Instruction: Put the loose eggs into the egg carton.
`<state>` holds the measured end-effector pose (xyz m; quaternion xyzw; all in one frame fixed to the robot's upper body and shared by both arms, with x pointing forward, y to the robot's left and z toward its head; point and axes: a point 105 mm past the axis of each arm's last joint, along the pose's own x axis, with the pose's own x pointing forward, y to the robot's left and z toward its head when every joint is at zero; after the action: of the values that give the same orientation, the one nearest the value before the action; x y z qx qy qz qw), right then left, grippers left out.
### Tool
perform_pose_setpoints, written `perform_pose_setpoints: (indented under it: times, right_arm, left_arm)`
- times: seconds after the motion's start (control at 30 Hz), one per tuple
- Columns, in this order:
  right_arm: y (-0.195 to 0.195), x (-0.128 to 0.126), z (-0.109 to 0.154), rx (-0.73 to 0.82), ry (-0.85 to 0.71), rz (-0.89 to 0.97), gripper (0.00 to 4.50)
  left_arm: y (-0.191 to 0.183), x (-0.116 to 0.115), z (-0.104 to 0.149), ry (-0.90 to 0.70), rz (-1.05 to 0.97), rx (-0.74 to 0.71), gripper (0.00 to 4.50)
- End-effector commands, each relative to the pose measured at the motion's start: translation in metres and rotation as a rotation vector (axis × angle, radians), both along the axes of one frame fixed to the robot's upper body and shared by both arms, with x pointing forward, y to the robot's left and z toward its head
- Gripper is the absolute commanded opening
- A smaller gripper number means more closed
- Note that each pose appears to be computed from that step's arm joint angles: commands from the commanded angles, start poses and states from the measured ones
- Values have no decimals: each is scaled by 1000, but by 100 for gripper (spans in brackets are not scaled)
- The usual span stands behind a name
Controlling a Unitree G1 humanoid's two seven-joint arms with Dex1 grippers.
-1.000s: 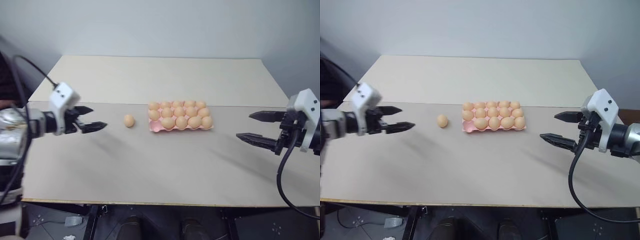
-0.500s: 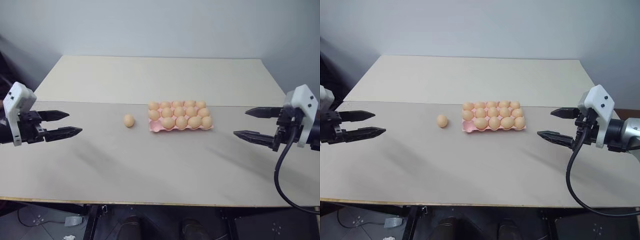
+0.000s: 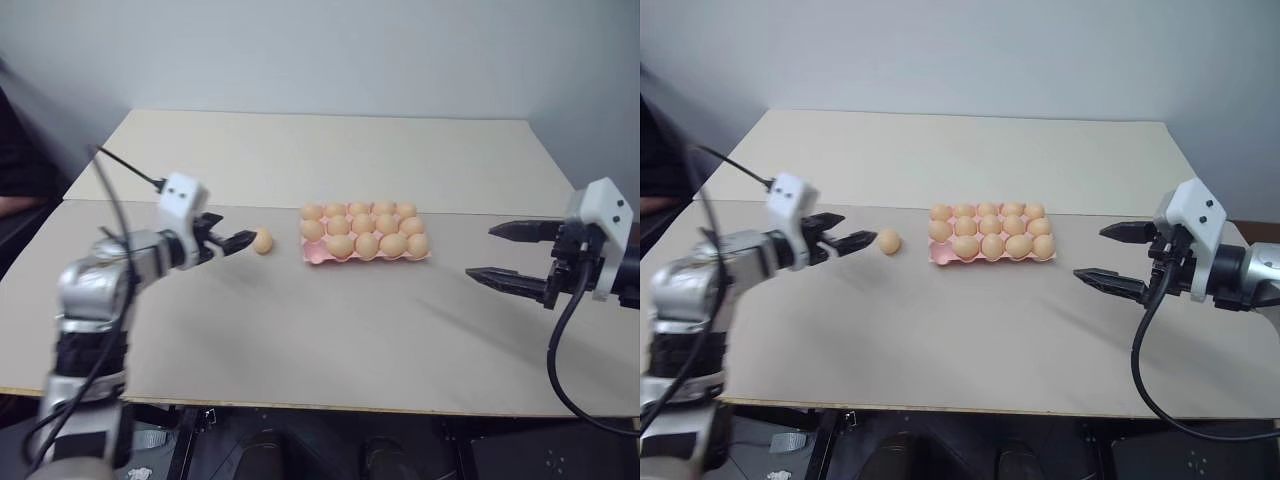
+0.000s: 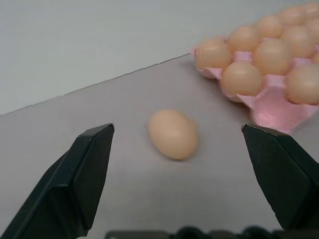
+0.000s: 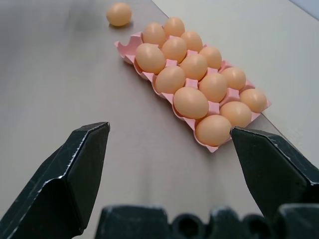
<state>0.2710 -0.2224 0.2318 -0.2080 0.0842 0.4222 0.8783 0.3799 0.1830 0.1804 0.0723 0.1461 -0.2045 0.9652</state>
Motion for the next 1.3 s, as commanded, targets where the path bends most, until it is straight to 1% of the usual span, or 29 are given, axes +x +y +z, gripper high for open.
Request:
perform_pose_setpoints:
  times: [0.03, 0.1, 0.17, 0.27, 0.37, 0.6, 0.8, 1.0, 1.3]
  right_arm:
    - [0, -4, 12, -6, -53, -4, 450]
    - [0, -5, 11, -7, -53, -7, 450]
    - [0, -6, 12, -6, -54, -10, 450]
    - [0, -7, 11, -9, -53, -15, 450]
    - [0, -7, 11, -8, -52, -17, 450]
    - [-1, -8, 10, -11, -48, -21, 450]
    - [0, -7, 10, -13, -47, -21, 450]
    - [1, -7, 10, -15, -43, -18, 450]
    - [0, -9, 10, -16, -38, -28, 450]
  left_arm:
    - [-15, 7, 11, -30, 87, 7, 446]
    - [-32, 7, 9, -18, 85, -18, 446]
    - [-42, 8, 5, -5, 115, -33, 446]
    - [-53, 10, -1, 22, 151, -48, 446]
    - [-57, 12, -2, 24, 188, -62, 446]
    - [-53, 20, 5, -10, 294, -83, 446]
    - [-48, 20, -1, 5, 367, -79, 446]
    - [-52, 23, -9, 39, 382, -89, 446]
    - [-47, 37, -29, 80, 426, -71, 446]
